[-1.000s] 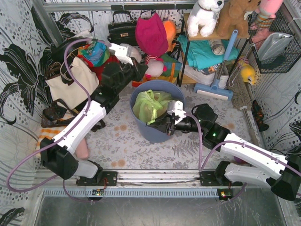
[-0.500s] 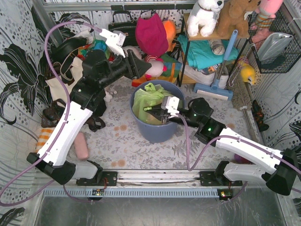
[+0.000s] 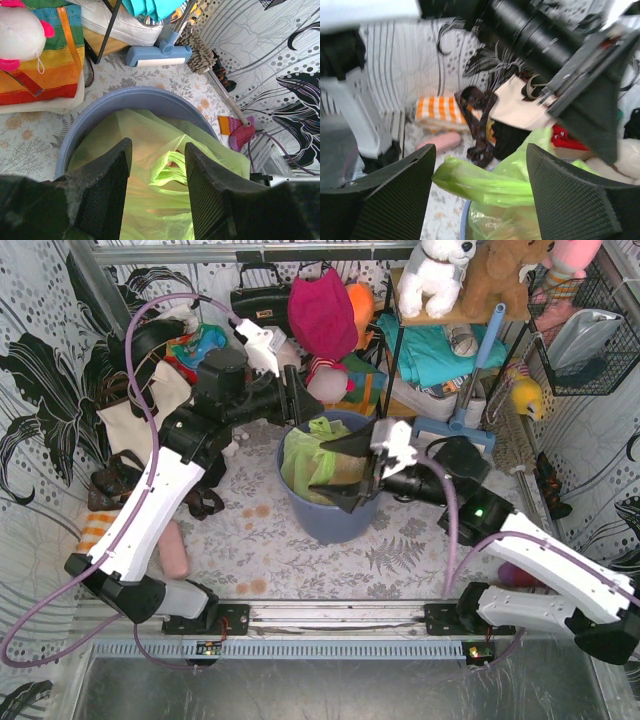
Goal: Tie the trash bag
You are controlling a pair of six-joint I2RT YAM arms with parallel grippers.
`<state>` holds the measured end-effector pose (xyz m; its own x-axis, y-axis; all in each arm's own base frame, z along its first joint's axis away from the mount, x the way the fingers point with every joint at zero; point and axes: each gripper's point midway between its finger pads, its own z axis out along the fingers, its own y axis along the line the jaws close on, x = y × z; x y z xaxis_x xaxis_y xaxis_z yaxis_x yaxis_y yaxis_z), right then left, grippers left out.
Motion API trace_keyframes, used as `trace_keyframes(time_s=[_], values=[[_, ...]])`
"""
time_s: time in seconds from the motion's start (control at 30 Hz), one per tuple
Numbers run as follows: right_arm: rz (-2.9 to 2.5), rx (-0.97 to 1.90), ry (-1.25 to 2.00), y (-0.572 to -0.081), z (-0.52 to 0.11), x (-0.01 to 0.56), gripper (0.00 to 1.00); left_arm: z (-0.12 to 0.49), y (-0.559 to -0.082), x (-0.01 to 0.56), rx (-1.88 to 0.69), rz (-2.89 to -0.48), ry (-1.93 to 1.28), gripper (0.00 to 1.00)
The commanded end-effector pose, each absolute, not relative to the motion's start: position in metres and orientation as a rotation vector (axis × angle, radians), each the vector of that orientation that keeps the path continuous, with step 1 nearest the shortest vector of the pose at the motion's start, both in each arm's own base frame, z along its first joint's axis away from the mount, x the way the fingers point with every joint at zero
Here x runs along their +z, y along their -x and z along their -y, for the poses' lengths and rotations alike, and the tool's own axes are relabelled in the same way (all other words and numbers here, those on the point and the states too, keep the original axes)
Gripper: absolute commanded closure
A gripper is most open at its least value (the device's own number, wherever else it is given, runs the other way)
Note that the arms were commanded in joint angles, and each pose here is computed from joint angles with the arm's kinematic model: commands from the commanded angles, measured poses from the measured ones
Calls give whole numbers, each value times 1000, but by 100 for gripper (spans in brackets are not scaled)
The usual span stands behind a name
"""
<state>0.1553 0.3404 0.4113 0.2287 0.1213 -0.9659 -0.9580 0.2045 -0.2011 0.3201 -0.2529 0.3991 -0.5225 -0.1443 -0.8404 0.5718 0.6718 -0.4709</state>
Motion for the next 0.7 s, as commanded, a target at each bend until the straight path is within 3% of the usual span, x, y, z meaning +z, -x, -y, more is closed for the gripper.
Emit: trace_keyframes(time_s=[0.0, 0.2, 0.67], values=[[-1241, 1056, 704, -167, -307, 471, 26, 244, -314, 419, -913, -1853, -331, 45], [-1729, 876, 364, -220, -286, 447, 27, 240, -312, 425, -896, -1839, -326, 45], [-1837, 850, 246, -249, -271, 421, 27, 207, -246, 443, -908, -1879, -296, 45]])
